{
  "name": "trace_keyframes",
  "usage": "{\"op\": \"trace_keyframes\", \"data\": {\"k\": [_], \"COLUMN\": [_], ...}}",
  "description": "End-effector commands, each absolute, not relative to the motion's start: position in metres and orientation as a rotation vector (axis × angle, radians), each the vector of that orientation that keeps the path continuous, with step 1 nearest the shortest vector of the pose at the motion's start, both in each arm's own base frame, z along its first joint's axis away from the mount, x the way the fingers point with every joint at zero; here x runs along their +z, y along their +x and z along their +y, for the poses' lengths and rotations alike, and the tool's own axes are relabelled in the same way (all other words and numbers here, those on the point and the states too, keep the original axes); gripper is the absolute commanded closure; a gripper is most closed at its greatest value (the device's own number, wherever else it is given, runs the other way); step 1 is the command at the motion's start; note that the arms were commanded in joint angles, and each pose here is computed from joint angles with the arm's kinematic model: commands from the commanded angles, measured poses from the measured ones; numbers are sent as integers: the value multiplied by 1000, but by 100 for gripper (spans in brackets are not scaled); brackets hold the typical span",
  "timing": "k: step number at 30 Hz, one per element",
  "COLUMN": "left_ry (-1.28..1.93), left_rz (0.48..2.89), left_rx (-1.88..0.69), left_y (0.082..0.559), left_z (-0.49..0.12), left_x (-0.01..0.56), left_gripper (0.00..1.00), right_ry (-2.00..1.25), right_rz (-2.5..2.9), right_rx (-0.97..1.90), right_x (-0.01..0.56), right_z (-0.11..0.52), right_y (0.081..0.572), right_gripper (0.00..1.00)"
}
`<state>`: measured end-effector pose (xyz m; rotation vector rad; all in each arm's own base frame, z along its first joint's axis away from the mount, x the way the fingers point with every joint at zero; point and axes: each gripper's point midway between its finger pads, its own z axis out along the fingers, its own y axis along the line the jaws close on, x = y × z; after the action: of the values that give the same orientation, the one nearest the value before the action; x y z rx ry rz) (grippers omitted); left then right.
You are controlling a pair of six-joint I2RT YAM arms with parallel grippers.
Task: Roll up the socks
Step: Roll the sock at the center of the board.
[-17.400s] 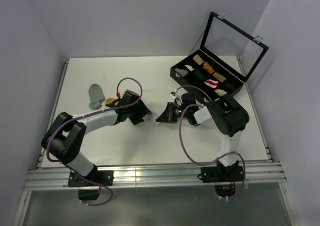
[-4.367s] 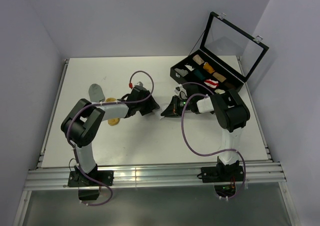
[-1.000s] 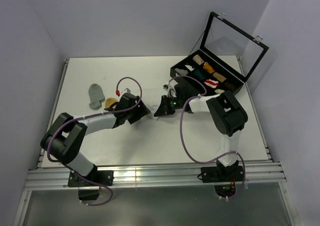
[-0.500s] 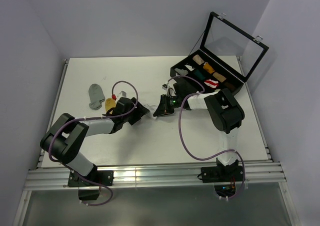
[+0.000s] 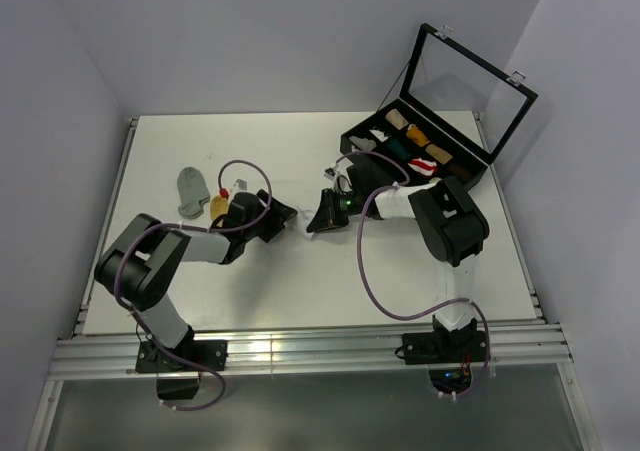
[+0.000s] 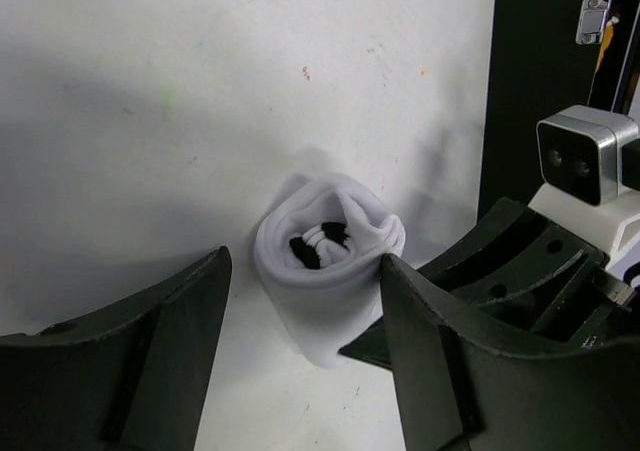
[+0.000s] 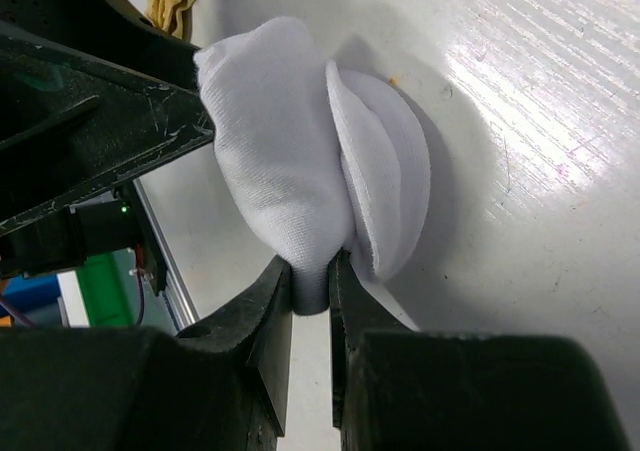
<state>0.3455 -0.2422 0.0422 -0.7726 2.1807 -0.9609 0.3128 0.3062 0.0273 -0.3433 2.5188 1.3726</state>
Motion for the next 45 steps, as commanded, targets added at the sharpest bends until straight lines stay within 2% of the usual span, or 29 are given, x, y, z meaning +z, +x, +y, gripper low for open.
{"op": "trace_keyframes", "data": {"k": [1,7,9,13,14,20,22,23,26,28,35,39,45], "left_ry": [-763,-793,-800,-784,-772,-611,-582,-556,-524,-489,-380,-363,-348], "left_rz": [2210,2309,2339,2413,2423,2509,2554,2554,2570,2579,2586,2593,2599], "left_rx": [-974,-881,-868,-820,-820,-782,-744,-740,-687,-643,-610,-604,-609], "left_y": [349,343,340,336,336,336,330,332,332,331,332,332,332], "left_z": [-250,-245,-246,-247,-249,-270,-271,-274,-272,-269,-278,-281,-283], "left_x": [33,3,-2,-17,-18,-20,-24,-21,-18,-16,-5,-6,-6], "left_gripper": [33,38,43,59,65,86,90,90,91,91,91,91,92], "right_ry": [-244,-234,-229,-210,-204,-176,-186,-208,-247,-273,-429,-530,-688], "right_rz": [2723,2737,2737,2746,2750,2718,2675,2641,2546,2454,2162,2060,1990], "right_rx": [1248,1232,1226,1218,1212,1119,1066,1038,906,773,377,231,63], "right_x": [-17,-19,-18,-18,-18,-12,-4,1,21,40,92,100,79], "right_z": [288,285,284,282,280,268,262,260,253,246,248,261,288], "right_y": [293,289,288,285,283,278,278,281,291,301,313,309,301], "right_gripper": [100,100,100,100,100,100,89,78,58,49,38,36,35]}}
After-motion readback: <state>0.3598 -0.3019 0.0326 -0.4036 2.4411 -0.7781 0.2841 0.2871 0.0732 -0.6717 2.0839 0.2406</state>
